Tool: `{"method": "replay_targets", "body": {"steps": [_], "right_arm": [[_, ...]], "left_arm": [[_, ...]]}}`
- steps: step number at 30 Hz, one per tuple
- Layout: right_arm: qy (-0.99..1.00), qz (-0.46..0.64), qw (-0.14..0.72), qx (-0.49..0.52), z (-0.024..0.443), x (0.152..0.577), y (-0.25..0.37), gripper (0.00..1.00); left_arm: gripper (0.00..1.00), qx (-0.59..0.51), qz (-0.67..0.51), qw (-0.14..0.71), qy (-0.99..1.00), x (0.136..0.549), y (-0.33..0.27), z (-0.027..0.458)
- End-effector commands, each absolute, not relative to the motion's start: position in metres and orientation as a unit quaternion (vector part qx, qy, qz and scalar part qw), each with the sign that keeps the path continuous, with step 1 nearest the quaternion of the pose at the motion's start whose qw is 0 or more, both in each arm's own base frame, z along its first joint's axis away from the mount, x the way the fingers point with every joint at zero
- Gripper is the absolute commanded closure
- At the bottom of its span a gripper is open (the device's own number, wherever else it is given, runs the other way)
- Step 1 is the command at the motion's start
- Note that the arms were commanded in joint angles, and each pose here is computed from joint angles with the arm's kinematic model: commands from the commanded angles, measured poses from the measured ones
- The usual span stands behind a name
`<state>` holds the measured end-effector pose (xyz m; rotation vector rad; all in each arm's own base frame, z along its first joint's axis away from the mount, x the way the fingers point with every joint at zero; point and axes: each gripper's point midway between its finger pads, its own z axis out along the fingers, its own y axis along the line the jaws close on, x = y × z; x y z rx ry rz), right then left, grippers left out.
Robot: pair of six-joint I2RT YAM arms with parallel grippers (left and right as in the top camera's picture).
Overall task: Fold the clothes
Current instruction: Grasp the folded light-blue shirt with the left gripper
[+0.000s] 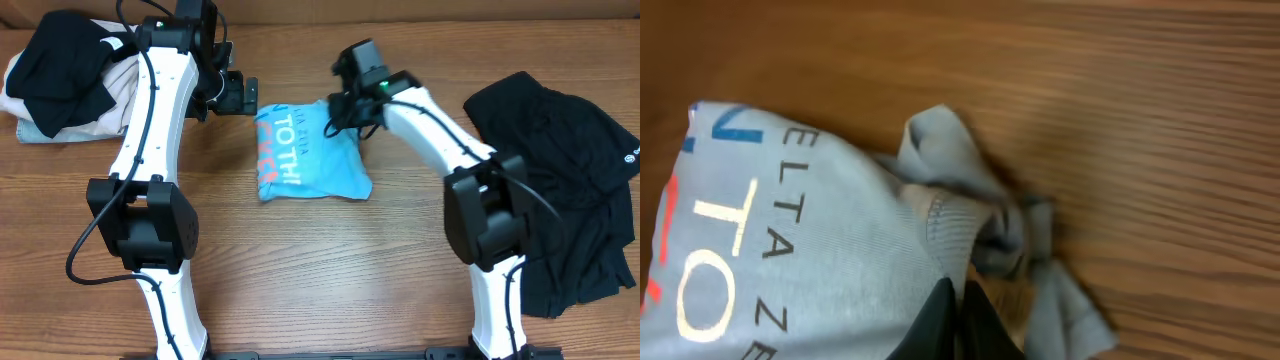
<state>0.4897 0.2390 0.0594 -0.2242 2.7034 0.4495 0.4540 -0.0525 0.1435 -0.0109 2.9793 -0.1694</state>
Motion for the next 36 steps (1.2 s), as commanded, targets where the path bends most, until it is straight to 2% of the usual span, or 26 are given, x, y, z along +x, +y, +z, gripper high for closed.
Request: {"method": "replay_targets", "body": {"steps": [1,4,6,7,11,21,26,30,36], "right_arm": [[0.962,0.170,0.211,-0.012,0.085,0.506,0.209,0.96],[0.971,0.156,0.183,-0.002,0.069,0.499,0.198,0.42],[0.976,0.148,0.158,0.003,0.059,0.490,0.192,0.16],[0.978,0.146,0.152,0.005,0.058,0.488,0.190,0.13],[0.980,0.141,0.142,0.015,0.069,0.481,0.178,0.10],[0.968,0.139,0.194,0.078,0.168,0.467,0.101,0.04],[0.973,0.114,0.182,0.087,0.170,0.456,0.078,0.04],[0.975,0.103,0.178,0.089,0.168,0.454,0.075,0.04],[0.975,0.102,0.174,0.089,0.167,0.452,0.075,0.03]], "left_arm": [[0.00,0.007,-0.053,0.087,0.995,0.457,-0.049,0.148],[0.00,0.007,-0.054,0.087,0.995,0.456,-0.050,0.148],[0.00,0.007,-0.055,0.085,0.995,0.456,-0.050,0.148],[0.00,0.007,-0.055,0.084,0.995,0.455,-0.050,0.148],[0.00,0.020,-0.074,0.068,0.995,0.448,-0.061,0.142],[0.00,0.101,-0.102,-0.003,0.990,0.408,-0.128,0.081],[0.00,0.112,-0.055,0.005,0.992,0.400,-0.147,0.045],[0.00,0.054,0.001,0.021,0.998,0.405,-0.132,0.034],[0.00,0.024,0.105,0.042,0.993,0.407,-0.093,0.019]]}}
